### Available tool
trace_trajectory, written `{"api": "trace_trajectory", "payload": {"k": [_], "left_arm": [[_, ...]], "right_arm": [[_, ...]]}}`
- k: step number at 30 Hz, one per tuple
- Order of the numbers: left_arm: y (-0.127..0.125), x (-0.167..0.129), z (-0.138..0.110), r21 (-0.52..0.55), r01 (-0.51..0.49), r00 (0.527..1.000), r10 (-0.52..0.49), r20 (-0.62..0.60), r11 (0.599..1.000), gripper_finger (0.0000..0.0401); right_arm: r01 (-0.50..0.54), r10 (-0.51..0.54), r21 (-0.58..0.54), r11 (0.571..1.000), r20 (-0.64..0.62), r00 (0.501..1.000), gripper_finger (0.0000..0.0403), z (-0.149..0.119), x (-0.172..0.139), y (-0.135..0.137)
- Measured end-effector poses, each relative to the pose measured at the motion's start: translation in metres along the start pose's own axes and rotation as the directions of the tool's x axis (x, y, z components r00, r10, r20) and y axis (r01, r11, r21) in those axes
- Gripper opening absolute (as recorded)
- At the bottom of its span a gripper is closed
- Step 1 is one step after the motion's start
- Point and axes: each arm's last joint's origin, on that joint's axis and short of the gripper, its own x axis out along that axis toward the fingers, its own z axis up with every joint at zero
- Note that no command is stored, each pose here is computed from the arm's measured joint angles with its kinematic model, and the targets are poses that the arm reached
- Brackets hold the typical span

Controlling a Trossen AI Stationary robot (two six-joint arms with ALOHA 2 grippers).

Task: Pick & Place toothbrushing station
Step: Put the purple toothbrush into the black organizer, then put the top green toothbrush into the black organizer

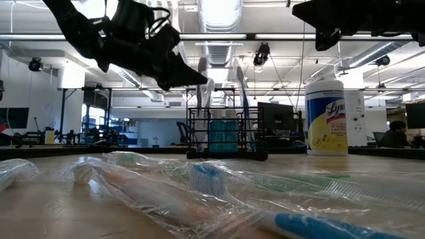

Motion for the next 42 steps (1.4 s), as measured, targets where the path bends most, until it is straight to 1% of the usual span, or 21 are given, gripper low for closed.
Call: {"api": "trace_trajectory", "payload": {"k": [3,8,12,15,18,20,22,26,30,33,36,39,42], "left_arm": [[0.000,0.005,-0.008,-0.002,0.002,0.999,-0.002,-0.032,1.000,0.0018],[0.000,0.011,-0.014,-0.002,0.004,0.999,-0.004,-0.034,1.000,0.0020],[0.000,0.009,-0.013,-0.019,0.004,0.999,-0.004,-0.043,1.000,0.0038],[0.000,0.004,-0.011,-0.026,0.003,0.999,-0.004,-0.038,1.000,0.0059],[-0.001,-0.004,-0.001,-0.025,0.004,1.000,-0.004,0.009,1.000,0.0082],[-0.001,-0.008,0.000,-0.028,0.005,1.000,-0.005,0.003,1.000,0.0099],[-0.001,-0.012,0.000,-0.029,0.005,1.000,-0.005,0.001,1.000,0.0119],[-0.002,-0.020,0.004,-0.050,0.005,0.999,-0.003,0.034,0.999,0.0164],[-0.003,-0.027,0.009,-0.047,0.005,0.999,-0.003,0.050,0.999,0.0205],[-0.003,-0.037,0.015,-0.029,0.004,0.999,-0.003,0.047,1.000,0.0226],[-0.005,-0.054,0.021,0.015,0.014,1.000,-0.014,0.004,1.000,0.0235],[-0.008,-0.078,0.028,0.048,0.023,1.000,-0.022,-0.009,0.999,0.0236],[-0.011,-0.103,0.030,0.042,0.034,0.999,-0.036,0.028,0.999,0.0226]], "right_arm": [[-0.001,0.001,-0.001,1.000,-0.003,1.000,0.0008,0.000,0.000,0.000],[-0.001,0.001,-0.002,1.000,-0.005,1.000,0.0008,0.000,0.000,0.000],[-0.001,0.001,-0.002,1.000,-0.005,1.000,0.0008,0.000,0.000,0.000],[-0.001,0.001,-0.002,1.000,-0.006,1.000,0.0008,-0.001,0.000,0.000],[-0.002,0.002,-0.002,1.000,-0.005,1.000,0.0008,-0.001,0.000,0.000],[-0.002,0.002,-0.002,1.000,-0.006,1.000,0.0008,-0.001,0.000,0.000],[-0.002,0.002,-0.002,1.000,-0.007,1.000,0.0008,-0.001,0.000,0.000],[-0.002,0.002,-0.004,1.000,-0.012,1.000,0.0008,-0.001,0.000,0.000],[-0.002,0.002,-0.004,1.000,-0.013,1.000,0.0008,-0.001,0.000,0.000],[-0.002,0.002,-0.002,1.000,-0.018,1.000,0.0008,-0.002,0.000,0.000],[-0.003,0.003,-0.006,1.000,-0.034,0.999,0.0008,-0.003,0.000,0.000],[-0.003,0.003,-0.005,1.000,-0.036,0.999,0.0008,-0.004,0.000,0.000],[-0.003,0.003,-0.004,1.000,-0.035,0.999,0.0008,-0.004,0.000,0.000]]}}
